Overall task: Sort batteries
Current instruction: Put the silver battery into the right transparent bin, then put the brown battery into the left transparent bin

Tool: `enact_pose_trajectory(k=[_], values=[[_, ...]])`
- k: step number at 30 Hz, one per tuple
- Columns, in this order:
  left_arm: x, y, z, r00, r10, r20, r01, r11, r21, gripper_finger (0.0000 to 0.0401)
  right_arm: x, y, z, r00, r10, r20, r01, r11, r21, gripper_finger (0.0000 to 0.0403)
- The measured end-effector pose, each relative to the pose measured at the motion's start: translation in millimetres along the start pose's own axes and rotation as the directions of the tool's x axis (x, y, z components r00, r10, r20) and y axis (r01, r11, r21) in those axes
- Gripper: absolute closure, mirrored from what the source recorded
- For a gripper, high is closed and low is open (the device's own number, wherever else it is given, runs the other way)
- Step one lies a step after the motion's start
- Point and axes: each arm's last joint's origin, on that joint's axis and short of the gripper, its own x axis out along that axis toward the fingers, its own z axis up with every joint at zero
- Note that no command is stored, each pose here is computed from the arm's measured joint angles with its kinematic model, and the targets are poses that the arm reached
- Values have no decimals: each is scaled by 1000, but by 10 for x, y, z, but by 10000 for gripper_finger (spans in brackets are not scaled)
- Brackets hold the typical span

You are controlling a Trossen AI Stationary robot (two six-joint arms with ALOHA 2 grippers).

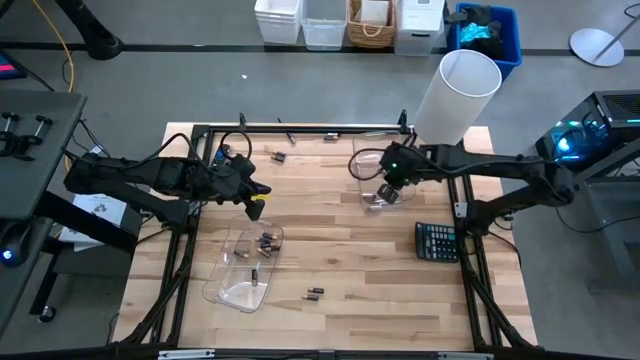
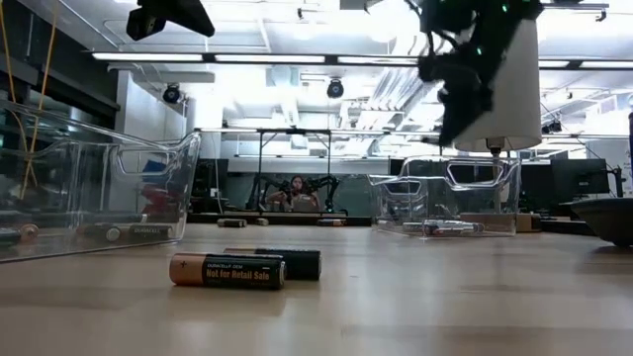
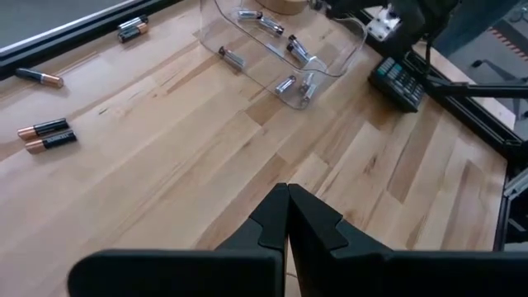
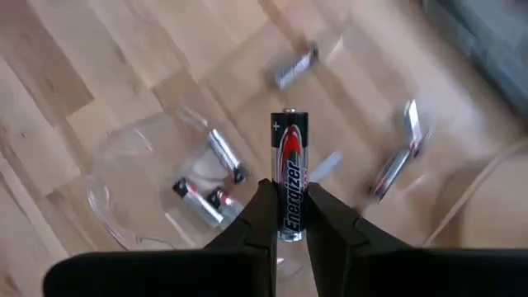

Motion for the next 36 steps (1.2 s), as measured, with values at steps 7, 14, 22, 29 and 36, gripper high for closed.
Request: enact_pose_trajectory(k=[7, 14, 22, 29, 36], values=[[0, -3, 5, 1000, -4, 4, 4, 1000, -10, 401, 161, 33, -77, 998, 19, -66, -8, 987, 162, 250], [0, -4, 5, 1000, -4, 5, 3, 1000, 19, 401, -198, 336, 182, 967, 246, 73, -251, 965, 79, 155], [0, -6, 6, 1000, -7, 4, 7, 1000, 24, 401, -301, 1588, 17, 861, 505, 54, -455, 814, -360, 172], [0, -12, 0, 999, -29, -17, 30, 999, 24, 401, 161, 2627, -253, 849, 522, -78, -463, 665, -586, 181], [0, -19, -7, 998, -53, -39, 54, 998, 24, 401, 551, 3170, -191, 919, 368, -144, -373, 686, -625, 181]])
